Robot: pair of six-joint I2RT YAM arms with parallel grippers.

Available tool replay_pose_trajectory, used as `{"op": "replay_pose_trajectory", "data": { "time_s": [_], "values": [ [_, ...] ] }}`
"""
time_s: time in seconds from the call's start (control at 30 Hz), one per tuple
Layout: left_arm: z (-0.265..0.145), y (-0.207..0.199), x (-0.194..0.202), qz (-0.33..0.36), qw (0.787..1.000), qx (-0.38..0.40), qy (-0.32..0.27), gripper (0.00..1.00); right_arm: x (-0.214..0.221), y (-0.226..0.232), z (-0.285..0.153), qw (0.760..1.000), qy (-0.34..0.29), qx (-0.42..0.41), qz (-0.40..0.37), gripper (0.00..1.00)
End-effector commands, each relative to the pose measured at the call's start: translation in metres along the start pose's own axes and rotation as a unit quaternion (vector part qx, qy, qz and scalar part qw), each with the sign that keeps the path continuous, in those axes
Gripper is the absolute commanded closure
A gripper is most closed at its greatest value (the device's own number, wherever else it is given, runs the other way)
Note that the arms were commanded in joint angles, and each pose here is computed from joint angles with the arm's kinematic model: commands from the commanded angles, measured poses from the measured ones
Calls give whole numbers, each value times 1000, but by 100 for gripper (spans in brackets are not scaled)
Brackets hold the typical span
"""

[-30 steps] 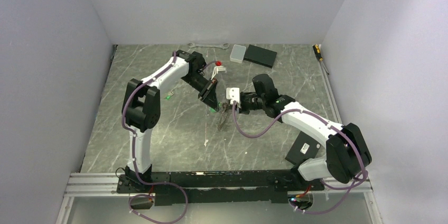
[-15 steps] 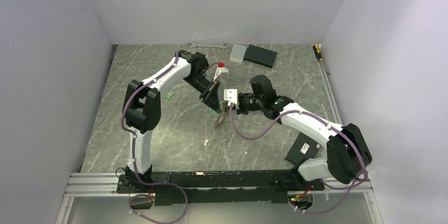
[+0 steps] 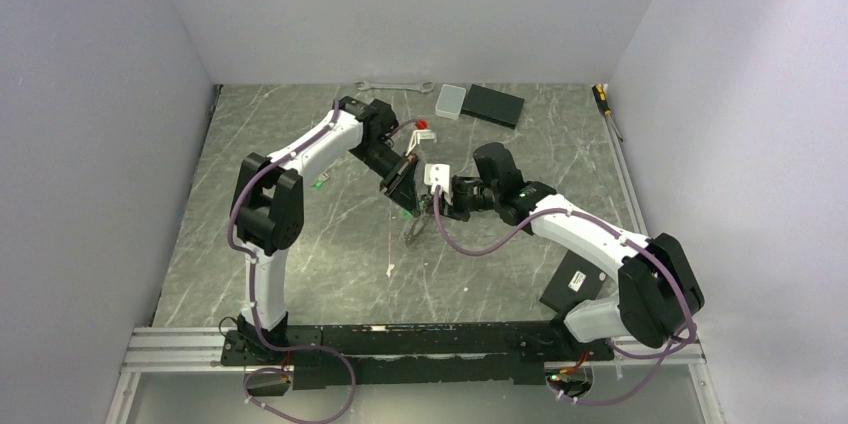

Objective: Remove the keys from the keyring

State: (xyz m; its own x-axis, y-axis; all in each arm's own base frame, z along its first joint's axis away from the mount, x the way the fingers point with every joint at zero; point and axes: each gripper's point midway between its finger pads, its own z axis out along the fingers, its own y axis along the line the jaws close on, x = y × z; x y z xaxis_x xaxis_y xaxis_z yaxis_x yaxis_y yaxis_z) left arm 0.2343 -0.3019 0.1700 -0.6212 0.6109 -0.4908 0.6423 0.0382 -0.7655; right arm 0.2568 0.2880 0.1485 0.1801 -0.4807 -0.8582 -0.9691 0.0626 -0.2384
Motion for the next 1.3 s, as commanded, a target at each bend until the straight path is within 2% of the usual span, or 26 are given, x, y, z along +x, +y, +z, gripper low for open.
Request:
{"op": "replay_pose_trajectory", "data": {
  "time_s": [0.0, 0.1, 0.23, 0.47, 0.67, 0.83, 1.0, 1.17, 1.27],
  "values": [
    [-16, -33, -22, 67, 998, -3, -21, 100, -20, -1, -14, 1000, -22, -6, 12, 73],
    [-19, -29, -22, 76, 997, -19, -10, 100, -26, -4, -25, 999, -38, -8, 29, 62],
    [-23, -21, -21, 91, 995, -43, 10, 100, -31, -9, -42, 997, -56, -8, 50, 57],
    [-41, -2, -18, 139, 981, -115, 68, 100, -36, -22, -64, 994, -78, 8, 82, 56],
    [-57, 6, -16, 199, 959, -163, 116, 100, -42, -38, -78, 990, -92, 30, 104, 58],
    [-62, 5, -15, 271, 935, -178, 142, 100, -46, -50, -89, 985, -114, 31, 127, 59],
    [-66, 2, -14, 363, 895, -198, 166, 100, -50, -55, -97, 979, -143, 20, 141, 59],
    [-61, -5, -17, 435, 862, -202, 166, 100, -50, -47, -91, 974, -165, 0, 156, 59],
    [-56, -10, -21, 456, 851, -204, 164, 100, -49, -45, -82, 975, -162, 2, 153, 59]
  ]
}}
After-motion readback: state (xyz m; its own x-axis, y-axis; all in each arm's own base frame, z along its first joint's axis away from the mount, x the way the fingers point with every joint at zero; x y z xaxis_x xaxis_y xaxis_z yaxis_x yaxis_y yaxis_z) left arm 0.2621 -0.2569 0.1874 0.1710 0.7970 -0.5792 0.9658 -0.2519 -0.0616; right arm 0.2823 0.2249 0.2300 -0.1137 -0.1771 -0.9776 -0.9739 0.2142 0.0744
